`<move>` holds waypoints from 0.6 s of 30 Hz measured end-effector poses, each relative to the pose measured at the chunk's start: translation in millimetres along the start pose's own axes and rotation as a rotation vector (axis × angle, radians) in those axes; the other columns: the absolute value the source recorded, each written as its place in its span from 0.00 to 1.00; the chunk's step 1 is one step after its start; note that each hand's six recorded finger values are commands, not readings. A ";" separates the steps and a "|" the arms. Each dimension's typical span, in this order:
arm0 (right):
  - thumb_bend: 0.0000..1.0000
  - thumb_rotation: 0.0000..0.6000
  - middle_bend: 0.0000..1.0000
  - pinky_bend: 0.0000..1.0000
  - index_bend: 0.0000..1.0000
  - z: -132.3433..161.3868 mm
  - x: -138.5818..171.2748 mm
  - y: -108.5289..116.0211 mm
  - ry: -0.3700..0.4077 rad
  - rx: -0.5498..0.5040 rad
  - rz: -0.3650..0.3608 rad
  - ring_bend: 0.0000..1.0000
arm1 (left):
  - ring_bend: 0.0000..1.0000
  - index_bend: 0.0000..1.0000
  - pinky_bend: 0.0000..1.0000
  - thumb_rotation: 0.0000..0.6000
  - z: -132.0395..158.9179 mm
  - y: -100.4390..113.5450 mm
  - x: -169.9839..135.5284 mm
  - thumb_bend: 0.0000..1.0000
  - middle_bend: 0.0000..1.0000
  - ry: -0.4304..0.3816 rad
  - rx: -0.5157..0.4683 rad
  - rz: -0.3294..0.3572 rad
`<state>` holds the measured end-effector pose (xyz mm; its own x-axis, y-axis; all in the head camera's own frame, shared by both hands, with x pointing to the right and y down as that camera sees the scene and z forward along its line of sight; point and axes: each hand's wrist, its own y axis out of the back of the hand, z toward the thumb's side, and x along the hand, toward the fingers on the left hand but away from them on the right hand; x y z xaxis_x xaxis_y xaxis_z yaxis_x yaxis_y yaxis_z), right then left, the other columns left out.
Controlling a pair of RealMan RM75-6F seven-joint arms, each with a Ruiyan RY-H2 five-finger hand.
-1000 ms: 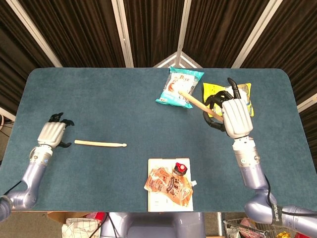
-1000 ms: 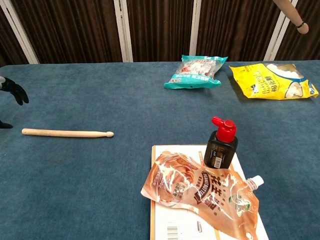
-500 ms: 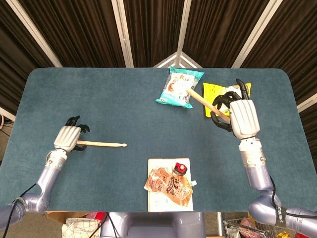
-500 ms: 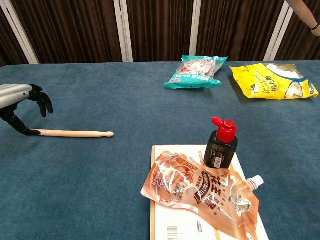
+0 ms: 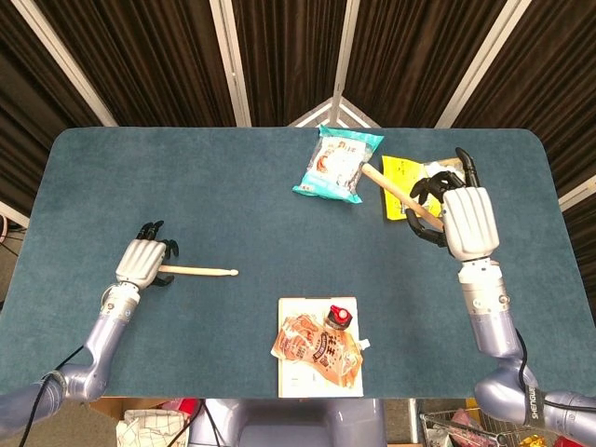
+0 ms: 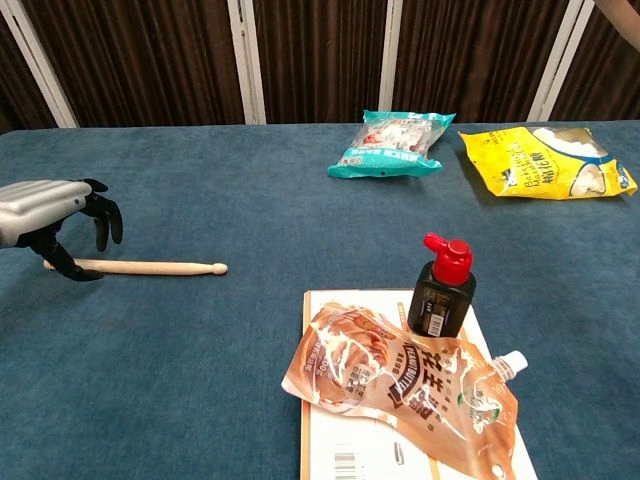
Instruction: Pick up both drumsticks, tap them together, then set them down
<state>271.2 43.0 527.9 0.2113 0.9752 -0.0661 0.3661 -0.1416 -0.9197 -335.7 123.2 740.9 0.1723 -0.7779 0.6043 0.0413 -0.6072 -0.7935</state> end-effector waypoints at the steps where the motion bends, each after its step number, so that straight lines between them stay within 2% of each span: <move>1: 0.50 1.00 0.68 0.00 0.66 -0.3 0.2 0.4 -0.001 0.000 0.000 0.38 | 0.03 0.47 0.00 1.00 0.8 -1.0 0.3 0.31 0.47 0.000 0.010 0.000; 18: 0.50 1.00 0.68 0.00 0.66 -2.0 1.4 2.1 -0.003 0.011 -0.007 0.39 | 0.05 0.59 0.00 1.00 1.1 -10.5 0.4 0.34 0.54 0.006 0.094 -0.021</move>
<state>274.1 43.7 526.6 0.2060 0.9767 -0.0608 0.3574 -0.1329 -0.9245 -334.9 129.4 749.5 0.1643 -0.7662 0.6213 0.1373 -0.6060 -0.7835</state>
